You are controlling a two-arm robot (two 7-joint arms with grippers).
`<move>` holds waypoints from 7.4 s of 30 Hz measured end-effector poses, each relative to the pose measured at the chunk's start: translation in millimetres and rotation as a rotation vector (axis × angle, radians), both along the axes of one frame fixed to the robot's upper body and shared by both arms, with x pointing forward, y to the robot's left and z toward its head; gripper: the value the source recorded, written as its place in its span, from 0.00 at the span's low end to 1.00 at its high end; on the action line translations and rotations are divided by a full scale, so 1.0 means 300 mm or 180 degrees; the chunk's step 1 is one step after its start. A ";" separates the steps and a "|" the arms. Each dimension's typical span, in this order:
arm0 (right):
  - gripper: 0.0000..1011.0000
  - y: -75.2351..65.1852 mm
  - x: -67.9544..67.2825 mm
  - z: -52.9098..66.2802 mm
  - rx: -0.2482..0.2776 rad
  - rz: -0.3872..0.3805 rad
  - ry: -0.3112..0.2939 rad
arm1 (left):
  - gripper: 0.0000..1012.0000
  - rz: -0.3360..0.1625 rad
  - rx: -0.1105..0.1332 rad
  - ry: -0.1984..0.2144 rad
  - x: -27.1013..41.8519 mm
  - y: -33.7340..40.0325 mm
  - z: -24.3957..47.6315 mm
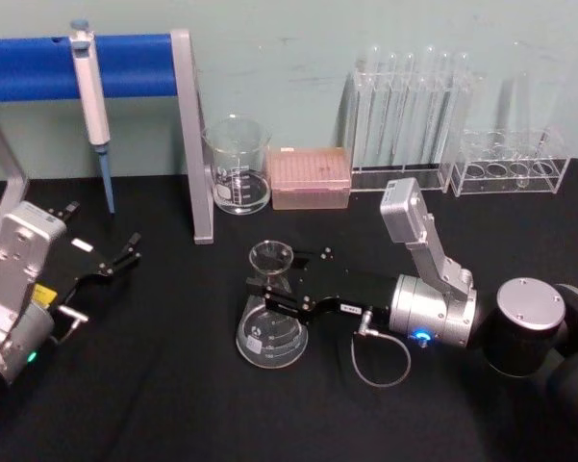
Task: Grasp the erlenmeyer flask with one hand, shake it three times, then place it back.
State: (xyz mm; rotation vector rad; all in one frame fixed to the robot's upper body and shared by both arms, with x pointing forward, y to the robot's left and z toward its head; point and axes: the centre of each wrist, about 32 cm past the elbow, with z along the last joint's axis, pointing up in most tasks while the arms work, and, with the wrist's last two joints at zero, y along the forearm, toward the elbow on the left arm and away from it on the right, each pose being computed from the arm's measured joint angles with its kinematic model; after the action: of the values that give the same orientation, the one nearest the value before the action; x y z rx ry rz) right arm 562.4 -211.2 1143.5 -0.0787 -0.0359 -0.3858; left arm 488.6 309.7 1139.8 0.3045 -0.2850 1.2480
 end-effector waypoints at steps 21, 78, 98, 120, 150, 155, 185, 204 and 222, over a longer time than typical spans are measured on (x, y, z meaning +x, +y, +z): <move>0.45 -0.015 0.000 0.080 0.0229 -0.0102 -0.0242 | 0.99 0.0000 0.0000 0.0000 0.000 0.000 0.000; 0.45 0.156 -0.021 0.192 0.0401 0.0360 -0.0434 | 0.99 0.0000 0.0000 0.0000 0.000 0.000 0.000; 0.45 -0.030 -0.095 0.201 0.0364 -0.1075 -0.0724 | 0.99 0.0000 0.0000 0.0000 0.000 0.000 0.000; 0.45 -0.219 -0.214 0.202 0.0274 -0.2373 -0.0770 | 0.99 0.0000 0.0000 0.0000 0.000 0.000 0.000; 0.45 0.075 -0.134 0.189 0.0341 -0.0609 -0.0409 | 0.99 0.0000 0.0000 0.0000 0.000 0.000 0.000; 0.45 0.094 -0.129 0.192 0.0337 -0.0494 -0.0402 | 0.99 0.0000 0.0000 0.0000 0.000 0.000 0.000; 0.45 -0.207 -0.181 0.217 0.0308 -0.1901 -0.0641 | 0.99 0.0000 0.0000 0.0000 0.000 0.000 0.000; 0.45 -0.168 -0.157 0.200 0.0332 -0.1699 -0.0565 | 0.99 0.0000 0.0000 0.0000 0.000 0.000 0.000; 0.45 0.043 -0.106 0.179 0.0377 -0.0751 -0.0380 | 0.99 0.0000 0.0000 0.0000 0.000 0.000 0.000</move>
State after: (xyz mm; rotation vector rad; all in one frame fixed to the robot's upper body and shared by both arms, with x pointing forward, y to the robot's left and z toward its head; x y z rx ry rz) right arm 530.7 -198.3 1197.1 0.0579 -0.1222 -0.6274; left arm 488.6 309.7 1139.8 0.3044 -0.2851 1.2480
